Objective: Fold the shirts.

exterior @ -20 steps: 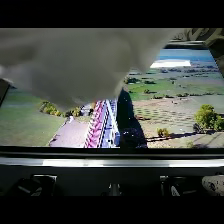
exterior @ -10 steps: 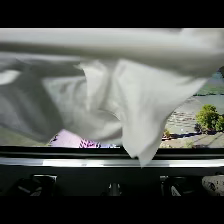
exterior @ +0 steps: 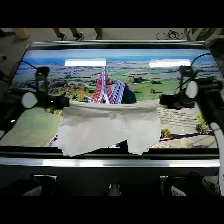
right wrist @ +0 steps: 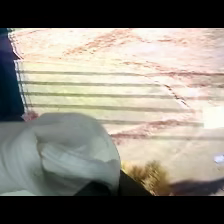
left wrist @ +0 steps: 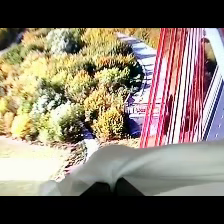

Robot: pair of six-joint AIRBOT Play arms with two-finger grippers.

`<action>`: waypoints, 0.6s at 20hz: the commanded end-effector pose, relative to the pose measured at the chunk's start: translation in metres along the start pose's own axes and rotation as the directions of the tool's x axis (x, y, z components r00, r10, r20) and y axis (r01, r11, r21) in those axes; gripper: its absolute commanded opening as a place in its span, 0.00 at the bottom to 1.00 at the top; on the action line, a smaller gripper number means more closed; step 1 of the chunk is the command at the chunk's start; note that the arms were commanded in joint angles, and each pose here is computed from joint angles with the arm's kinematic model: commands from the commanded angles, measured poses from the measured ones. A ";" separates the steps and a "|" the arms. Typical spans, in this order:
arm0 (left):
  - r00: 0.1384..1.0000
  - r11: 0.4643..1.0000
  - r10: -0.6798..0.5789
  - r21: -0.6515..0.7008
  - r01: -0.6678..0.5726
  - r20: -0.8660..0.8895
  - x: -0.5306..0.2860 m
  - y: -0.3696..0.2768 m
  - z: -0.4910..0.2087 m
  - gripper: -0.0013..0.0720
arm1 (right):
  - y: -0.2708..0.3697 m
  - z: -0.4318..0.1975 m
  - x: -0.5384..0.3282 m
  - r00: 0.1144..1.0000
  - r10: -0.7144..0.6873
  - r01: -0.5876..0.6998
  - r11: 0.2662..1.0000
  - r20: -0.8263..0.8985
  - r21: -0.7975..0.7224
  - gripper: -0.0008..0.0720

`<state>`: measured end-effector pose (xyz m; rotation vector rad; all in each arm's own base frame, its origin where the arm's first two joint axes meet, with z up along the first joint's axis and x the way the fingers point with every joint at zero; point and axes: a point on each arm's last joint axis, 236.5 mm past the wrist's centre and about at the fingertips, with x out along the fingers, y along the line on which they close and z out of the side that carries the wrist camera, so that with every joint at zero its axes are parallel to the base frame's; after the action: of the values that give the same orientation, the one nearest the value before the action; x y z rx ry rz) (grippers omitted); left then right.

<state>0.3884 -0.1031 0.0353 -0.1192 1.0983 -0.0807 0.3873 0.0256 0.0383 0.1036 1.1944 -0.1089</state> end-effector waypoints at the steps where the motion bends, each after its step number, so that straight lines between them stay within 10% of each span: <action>1: 0.982 0.970 -0.146 -0.214 0.118 -0.120 0.081 -0.026 -0.008 0.13 | 0.043 0.018 0.085 0.987 0.149 -0.157 0.972 0.056 0.177 0.04; 2: 0.971 0.958 -0.179 -0.251 0.136 -0.157 0.086 -0.034 -0.007 0.38 | 0.050 0.014 0.091 0.984 0.176 -0.180 0.960 0.039 0.215 0.14; 3: 0.959 0.954 -0.198 -0.265 0.141 -0.204 0.083 -0.038 -0.008 0.85 | 0.055 0.010 0.091 0.980 0.200 -0.199 0.951 0.020 0.237 0.50; 4: 0.950 0.966 -0.195 -0.213 0.143 -0.245 0.072 -0.036 -0.006 1.00 | 0.056 0.008 0.083 0.979 0.206 -0.201 0.959 -0.002 0.201 0.74; 7: 0.943 0.995 -0.105 -0.032 0.100 -0.317 0.006 0.013 -0.001 1.00 | 0.021 -0.003 0.031 0.969 0.198 -0.205 0.978 -0.146 -0.035 0.88; 12: 0.877 0.970 -0.089 -0.240 -0.031 -0.473 -0.029 0.078 -0.129 0.97 | -0.058 -0.058 0.041 0.916 0.280 -0.226 0.952 -0.285 0.208 0.74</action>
<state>0.3386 -0.0498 0.0172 -0.2869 1.4554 -0.0637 0.3774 -0.0066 -0.0077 0.3557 1.3733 -0.0070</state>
